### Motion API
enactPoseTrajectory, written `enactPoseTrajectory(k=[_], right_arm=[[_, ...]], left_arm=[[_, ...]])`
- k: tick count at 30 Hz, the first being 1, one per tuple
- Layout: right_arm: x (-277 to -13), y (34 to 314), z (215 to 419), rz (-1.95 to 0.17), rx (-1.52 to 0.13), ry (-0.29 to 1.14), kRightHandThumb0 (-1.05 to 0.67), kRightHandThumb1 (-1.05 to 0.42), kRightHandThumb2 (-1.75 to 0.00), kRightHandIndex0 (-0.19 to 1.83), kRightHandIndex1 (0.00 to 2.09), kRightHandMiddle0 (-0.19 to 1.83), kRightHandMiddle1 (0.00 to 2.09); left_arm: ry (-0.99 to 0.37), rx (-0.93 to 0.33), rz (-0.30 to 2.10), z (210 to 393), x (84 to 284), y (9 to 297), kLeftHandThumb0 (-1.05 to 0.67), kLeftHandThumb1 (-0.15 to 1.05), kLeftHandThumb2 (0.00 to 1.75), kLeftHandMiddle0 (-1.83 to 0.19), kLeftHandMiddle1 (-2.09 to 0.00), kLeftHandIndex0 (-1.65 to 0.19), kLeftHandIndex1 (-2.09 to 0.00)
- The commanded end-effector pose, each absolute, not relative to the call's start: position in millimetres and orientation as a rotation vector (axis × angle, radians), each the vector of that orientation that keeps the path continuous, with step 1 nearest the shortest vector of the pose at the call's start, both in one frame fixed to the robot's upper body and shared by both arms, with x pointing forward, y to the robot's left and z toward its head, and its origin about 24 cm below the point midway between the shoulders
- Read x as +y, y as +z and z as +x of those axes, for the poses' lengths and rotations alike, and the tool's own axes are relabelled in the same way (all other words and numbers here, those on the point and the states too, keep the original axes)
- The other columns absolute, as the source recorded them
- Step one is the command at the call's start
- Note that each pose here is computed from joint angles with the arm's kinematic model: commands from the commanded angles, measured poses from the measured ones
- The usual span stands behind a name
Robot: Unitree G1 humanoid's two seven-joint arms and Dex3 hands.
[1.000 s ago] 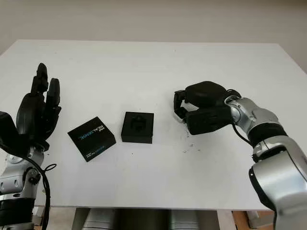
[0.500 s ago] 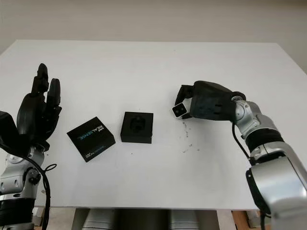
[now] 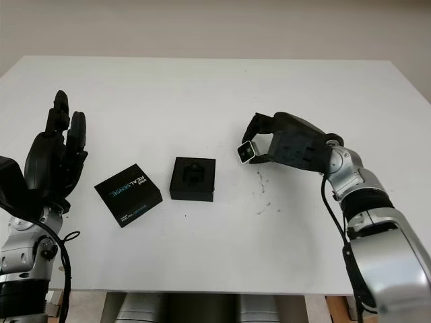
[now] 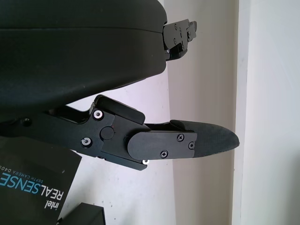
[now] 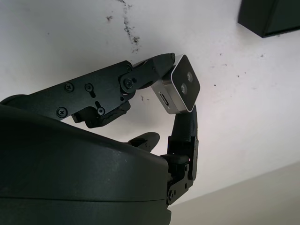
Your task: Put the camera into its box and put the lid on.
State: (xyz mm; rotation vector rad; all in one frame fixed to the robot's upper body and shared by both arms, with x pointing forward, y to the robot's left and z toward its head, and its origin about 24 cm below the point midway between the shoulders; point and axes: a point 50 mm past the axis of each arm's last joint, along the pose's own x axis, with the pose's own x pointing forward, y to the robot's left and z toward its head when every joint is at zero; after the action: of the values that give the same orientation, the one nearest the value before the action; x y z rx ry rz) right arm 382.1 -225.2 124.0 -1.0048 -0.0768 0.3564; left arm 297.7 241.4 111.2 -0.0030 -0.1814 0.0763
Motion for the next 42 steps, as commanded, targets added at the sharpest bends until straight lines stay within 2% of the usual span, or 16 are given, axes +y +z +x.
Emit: enactPoseTrajectory(k=[1,12,16,20,26,42], right_arm=[[-221.5,128.3,381.7,-0.959,-0.126,0.345,-0.32,-0.95,-0.05,0.39,0.19,0.32,1.5],[-208.4,133.1,374.2,-0.696,-0.249,0.309,-0.38,-0.94,-0.05,0.34,0.13,0.35,1.52],[-201.1,131.1,370.5,-0.597,-0.276,0.304,-0.4,-0.93,-0.05,0.3,0.09,0.34,1.59],[-192.3,125.8,366.6,-0.414,-0.261,0.292,-0.4,-0.93,-0.05,0.25,0.06,0.3,1.67],[-174.0,118.3,356.3,-0.283,-0.24,0.318,-0.43,-0.93,-0.05,0.24,0.05,0.29,1.72],[-132.2,93.8,340.6,-0.108,-0.117,0.389,-0.42,-0.92,-0.05,0.23,0.05,0.3,1.72]], left_arm=[[0.076,-0.196,0.011,296.1,243.7,116.2,-0.79,1.05,0.41,0.19,0.0,0.19,0.0],[0.077,-0.195,0.005,296.9,246.3,117.5,-0.8,1.05,0.38,0.19,0.0,0.19,0.0],[0.072,-0.192,0.001,297.0,246.8,117.6,-0.79,1.05,0.39,0.19,0.0,0.19,0.0],[0.07,-0.186,0.012,296.6,246.9,116.8,-0.79,1.05,0.4,0.19,0.0,0.19,0.0],[0.075,-0.185,0.011,296.4,247.4,116.5,-0.79,1.05,0.39,0.19,0.0,0.19,0.0],[0.064,-0.169,0.005,293.3,248.7,114.1,-0.78,1.05,0.4,0.19,0.0,0.19,0.0]])
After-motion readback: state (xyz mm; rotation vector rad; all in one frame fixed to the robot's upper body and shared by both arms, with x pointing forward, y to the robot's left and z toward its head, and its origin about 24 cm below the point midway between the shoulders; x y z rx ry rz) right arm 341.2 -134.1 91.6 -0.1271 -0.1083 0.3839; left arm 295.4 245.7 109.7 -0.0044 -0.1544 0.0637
